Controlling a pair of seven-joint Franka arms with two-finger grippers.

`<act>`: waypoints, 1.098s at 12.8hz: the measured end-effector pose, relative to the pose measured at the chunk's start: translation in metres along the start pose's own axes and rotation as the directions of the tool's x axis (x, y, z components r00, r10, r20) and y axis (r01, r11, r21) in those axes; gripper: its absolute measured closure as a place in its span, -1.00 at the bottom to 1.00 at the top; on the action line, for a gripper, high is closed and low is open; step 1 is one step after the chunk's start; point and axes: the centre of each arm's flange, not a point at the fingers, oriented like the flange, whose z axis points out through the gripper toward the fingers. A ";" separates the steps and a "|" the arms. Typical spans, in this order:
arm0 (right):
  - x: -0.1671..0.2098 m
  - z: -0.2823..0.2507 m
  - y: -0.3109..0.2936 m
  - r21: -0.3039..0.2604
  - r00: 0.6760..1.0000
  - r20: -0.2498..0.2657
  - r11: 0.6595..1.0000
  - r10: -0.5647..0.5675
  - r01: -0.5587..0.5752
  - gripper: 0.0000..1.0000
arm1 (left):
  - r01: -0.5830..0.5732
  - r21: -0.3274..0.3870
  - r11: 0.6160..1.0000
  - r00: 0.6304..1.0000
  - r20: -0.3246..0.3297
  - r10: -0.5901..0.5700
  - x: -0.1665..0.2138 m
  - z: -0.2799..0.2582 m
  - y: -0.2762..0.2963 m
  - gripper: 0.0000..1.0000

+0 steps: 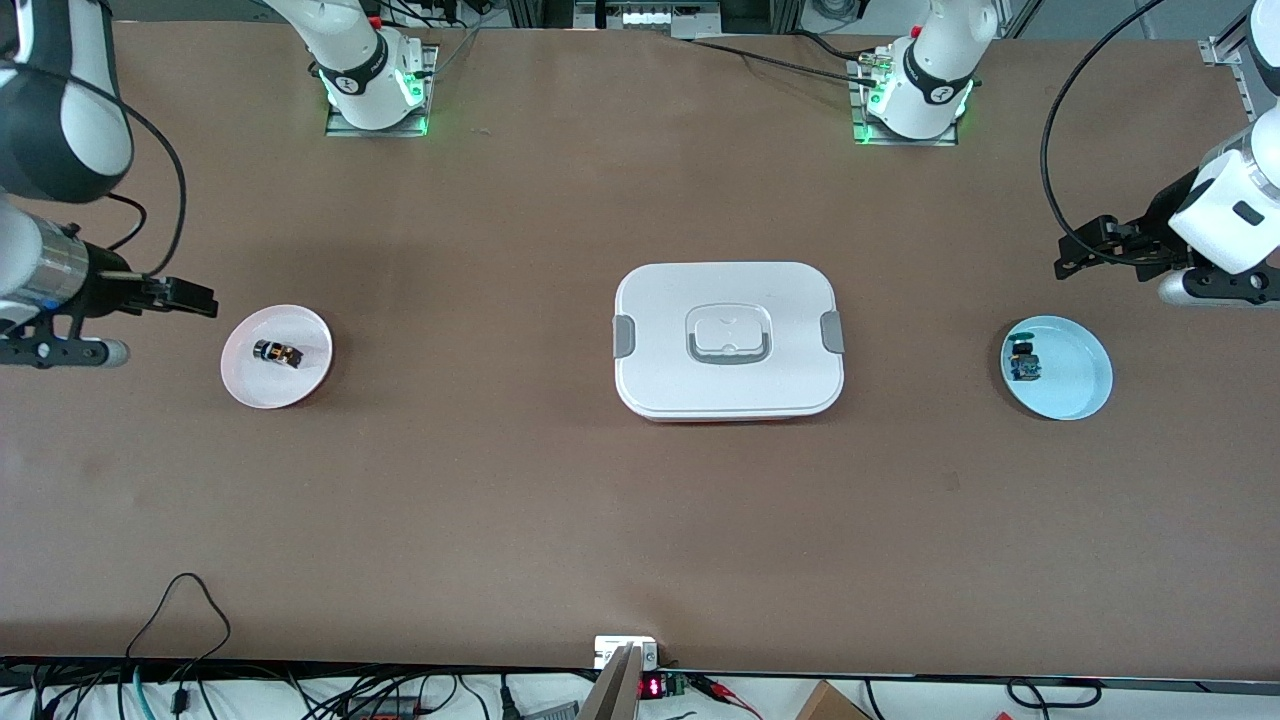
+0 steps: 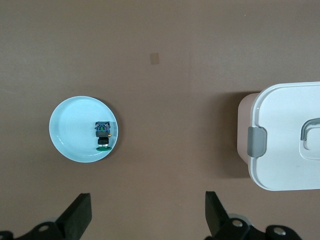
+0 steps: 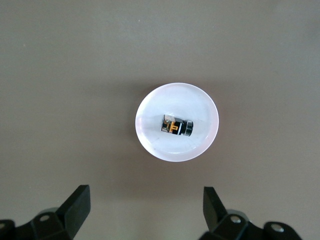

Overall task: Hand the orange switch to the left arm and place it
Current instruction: 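Lower the right gripper over the orange switch on the plate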

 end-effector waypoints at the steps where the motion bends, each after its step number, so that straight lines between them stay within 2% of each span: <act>1: 0.007 0.012 0.001 -0.007 1.000 0.008 1.000 0.000 0.000 -1.00 | 0.000 0.000 1.000 1.000 0.000 0.000 0.000 0.000 0.000 -1.00; 4: 0.024 0.050 0.007 -0.049 1.000 0.027 0.999 -0.004 0.005 -1.00 | 0.000 0.000 1.000 1.000 0.000 0.000 0.000 0.000 0.000 -1.00; 8: 0.030 0.103 0.030 -0.044 0.998 0.065 0.999 0.028 -0.025 -1.00 | 0.000 0.000 1.000 1.000 0.000 0.000 0.000 0.000 0.000 -1.00; 12: 0.033 0.152 0.035 -0.042 0.998 0.056 0.999 0.032 -0.030 -1.00 | 0.000 0.000 1.000 1.000 0.000 0.000 0.000 0.000 0.000 -1.00; 14: 0.033 0.172 0.033 -0.042 0.999 0.032 0.999 0.028 -0.027 -1.00 | 0.000 0.000 1.000 1.000 0.000 0.000 0.000 0.000 0.000 -1.00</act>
